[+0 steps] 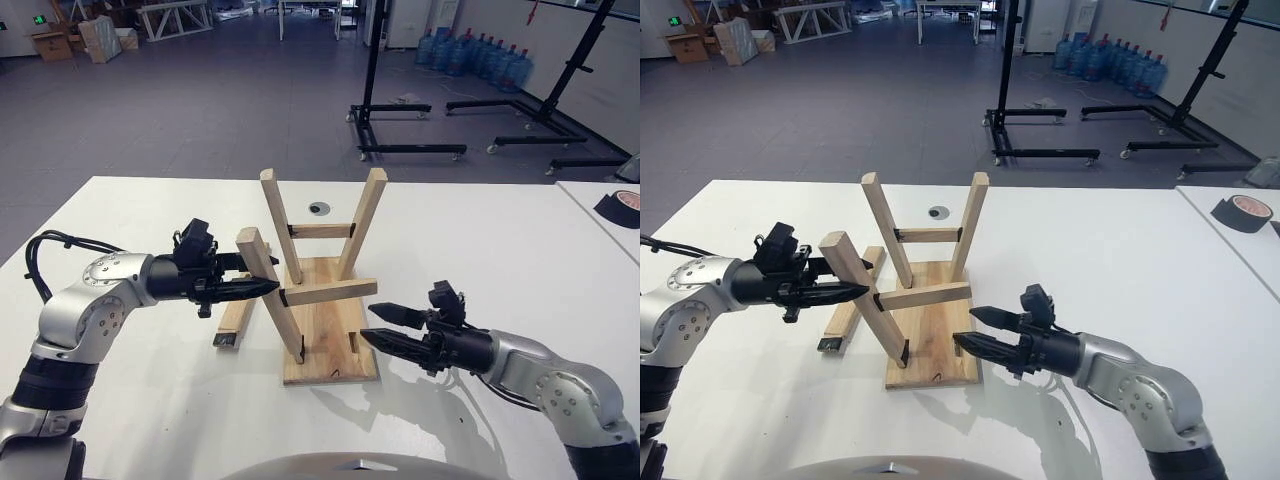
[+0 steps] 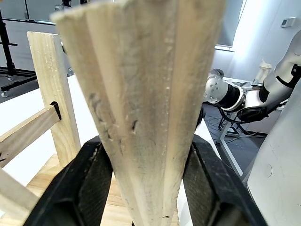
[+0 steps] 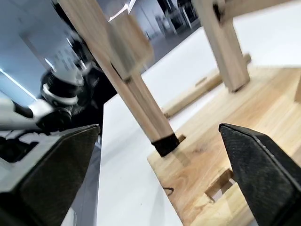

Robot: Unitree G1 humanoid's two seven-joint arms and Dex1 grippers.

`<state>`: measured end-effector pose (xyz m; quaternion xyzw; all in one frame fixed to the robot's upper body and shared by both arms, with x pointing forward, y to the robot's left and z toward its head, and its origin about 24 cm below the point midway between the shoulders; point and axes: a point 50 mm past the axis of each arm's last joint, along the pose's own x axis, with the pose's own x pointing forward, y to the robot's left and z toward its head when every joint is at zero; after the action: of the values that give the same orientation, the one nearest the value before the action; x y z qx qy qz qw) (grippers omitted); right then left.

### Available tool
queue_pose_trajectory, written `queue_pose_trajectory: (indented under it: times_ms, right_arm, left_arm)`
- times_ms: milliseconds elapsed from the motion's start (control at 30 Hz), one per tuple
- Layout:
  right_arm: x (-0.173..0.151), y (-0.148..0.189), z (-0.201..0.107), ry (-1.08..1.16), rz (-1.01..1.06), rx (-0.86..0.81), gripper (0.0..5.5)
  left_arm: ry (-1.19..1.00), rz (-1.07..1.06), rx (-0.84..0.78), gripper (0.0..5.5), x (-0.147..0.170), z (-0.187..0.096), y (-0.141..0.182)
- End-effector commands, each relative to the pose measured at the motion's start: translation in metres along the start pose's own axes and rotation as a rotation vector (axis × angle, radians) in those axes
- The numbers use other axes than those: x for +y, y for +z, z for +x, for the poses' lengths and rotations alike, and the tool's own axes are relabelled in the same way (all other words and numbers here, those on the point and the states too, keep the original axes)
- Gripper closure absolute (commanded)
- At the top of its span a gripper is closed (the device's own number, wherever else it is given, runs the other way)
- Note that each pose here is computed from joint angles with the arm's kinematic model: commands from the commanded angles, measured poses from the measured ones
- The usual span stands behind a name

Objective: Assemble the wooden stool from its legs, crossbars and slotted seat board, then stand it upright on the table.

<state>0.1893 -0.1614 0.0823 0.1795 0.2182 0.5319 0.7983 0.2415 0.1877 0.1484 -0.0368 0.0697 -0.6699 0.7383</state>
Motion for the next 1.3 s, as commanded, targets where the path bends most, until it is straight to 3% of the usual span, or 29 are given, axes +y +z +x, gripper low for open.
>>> queue_pose_trajectory:
  times_ms: [33, 167, 400, 633, 767, 1000, 1200, 1300]
  right_arm:
    - [-0.016, -0.016, 0.023, -0.115, -0.189, 0.206, 0.82]
    - [-0.022, -0.046, 0.02, -0.116, -0.189, 0.404, 0.82]
    - [-0.018, -0.064, 0.013, -0.081, -0.131, 0.51, 0.82]
    - [-0.019, -0.062, 0.012, -0.09, -0.125, 0.512, 0.82]
    - [-0.019, -0.065, 0.013, -0.107, -0.116, 0.499, 0.82]
    - [-0.018, -0.073, 0.016, -0.103, -0.096, 0.49, 0.82]
    - [-0.018, -0.066, 0.02, -0.102, -0.099, 0.475, 0.82]
    - [-0.016, -0.063, 0.022, -0.104, -0.091, 0.449, 0.82]
  left_arm:
    - [0.022, -0.085, 0.121, 3.51, 0.0, 0.0, -0.025]
    - [0.026, -0.073, 0.147, 3.51, 0.001, 0.001, -0.027]
    - [0.147, 0.013, 0.259, 3.51, 0.016, 0.0, -0.038]
    - [0.143, 0.085, 0.354, 3.51, 0.003, -0.001, -0.051]
    - [0.102, 0.126, 0.389, 3.51, -0.022, 0.005, -0.072]
    - [0.031, 0.006, 0.401, 3.51, -0.049, 0.014, -0.1]
    - [0.026, -0.025, 0.451, 3.51, -0.048, 0.012, -0.11]
    - [0.068, -0.05, 0.4, 3.51, -0.045, 0.012, -0.108]
